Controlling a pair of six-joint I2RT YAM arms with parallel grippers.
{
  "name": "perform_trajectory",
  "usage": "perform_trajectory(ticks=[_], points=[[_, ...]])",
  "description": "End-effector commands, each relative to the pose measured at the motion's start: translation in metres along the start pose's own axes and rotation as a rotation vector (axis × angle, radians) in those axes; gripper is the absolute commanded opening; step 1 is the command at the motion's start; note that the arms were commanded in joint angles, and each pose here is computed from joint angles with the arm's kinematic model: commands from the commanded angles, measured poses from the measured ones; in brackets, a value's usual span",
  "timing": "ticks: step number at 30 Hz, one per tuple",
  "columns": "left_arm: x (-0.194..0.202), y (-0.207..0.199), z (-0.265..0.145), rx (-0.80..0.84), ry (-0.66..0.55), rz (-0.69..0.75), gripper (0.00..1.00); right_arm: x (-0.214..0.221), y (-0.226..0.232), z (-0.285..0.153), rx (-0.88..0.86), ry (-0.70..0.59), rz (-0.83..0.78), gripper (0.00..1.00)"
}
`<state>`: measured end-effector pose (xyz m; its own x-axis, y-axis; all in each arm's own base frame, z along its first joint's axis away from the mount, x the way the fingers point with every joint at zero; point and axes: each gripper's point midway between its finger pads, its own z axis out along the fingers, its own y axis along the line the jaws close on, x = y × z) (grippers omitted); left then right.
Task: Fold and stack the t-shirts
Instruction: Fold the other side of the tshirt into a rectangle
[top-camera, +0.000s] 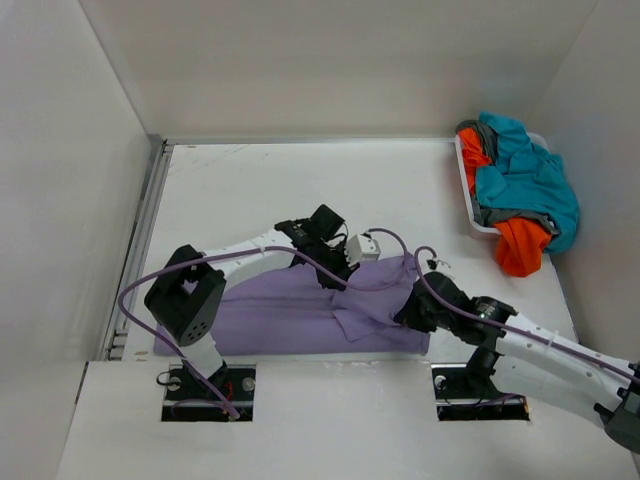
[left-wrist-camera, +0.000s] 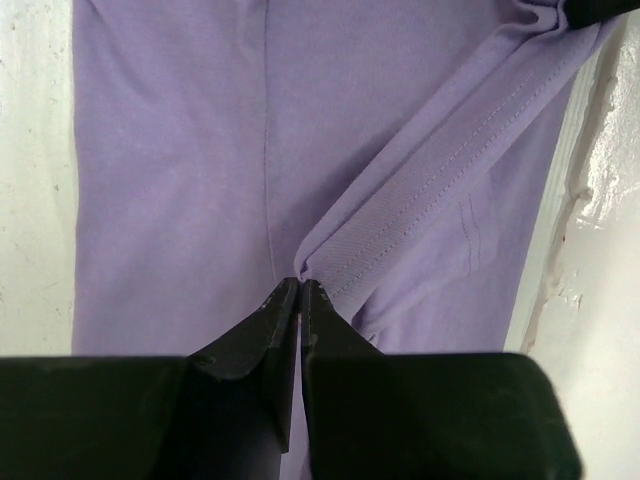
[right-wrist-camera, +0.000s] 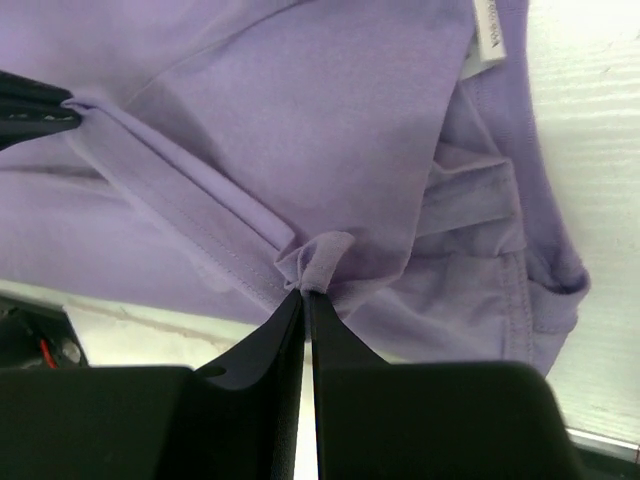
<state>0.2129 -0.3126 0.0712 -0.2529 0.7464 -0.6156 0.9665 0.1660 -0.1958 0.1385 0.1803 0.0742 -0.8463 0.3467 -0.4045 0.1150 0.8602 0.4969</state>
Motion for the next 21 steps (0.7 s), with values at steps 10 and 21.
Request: perform_trajectory(ticks=[10,21], points=[[-0.016,0.035,-0.007,-0.156,-0.111,-0.011,0.00,-0.097,0.017,0.028,-0.010,-0.212,-0.038,0.09],[-0.017,0.069,-0.010,-0.368,-0.144,-0.041,0.00,-0.125,-0.005,0.041,0.002,-0.283,0.027,0.10]])
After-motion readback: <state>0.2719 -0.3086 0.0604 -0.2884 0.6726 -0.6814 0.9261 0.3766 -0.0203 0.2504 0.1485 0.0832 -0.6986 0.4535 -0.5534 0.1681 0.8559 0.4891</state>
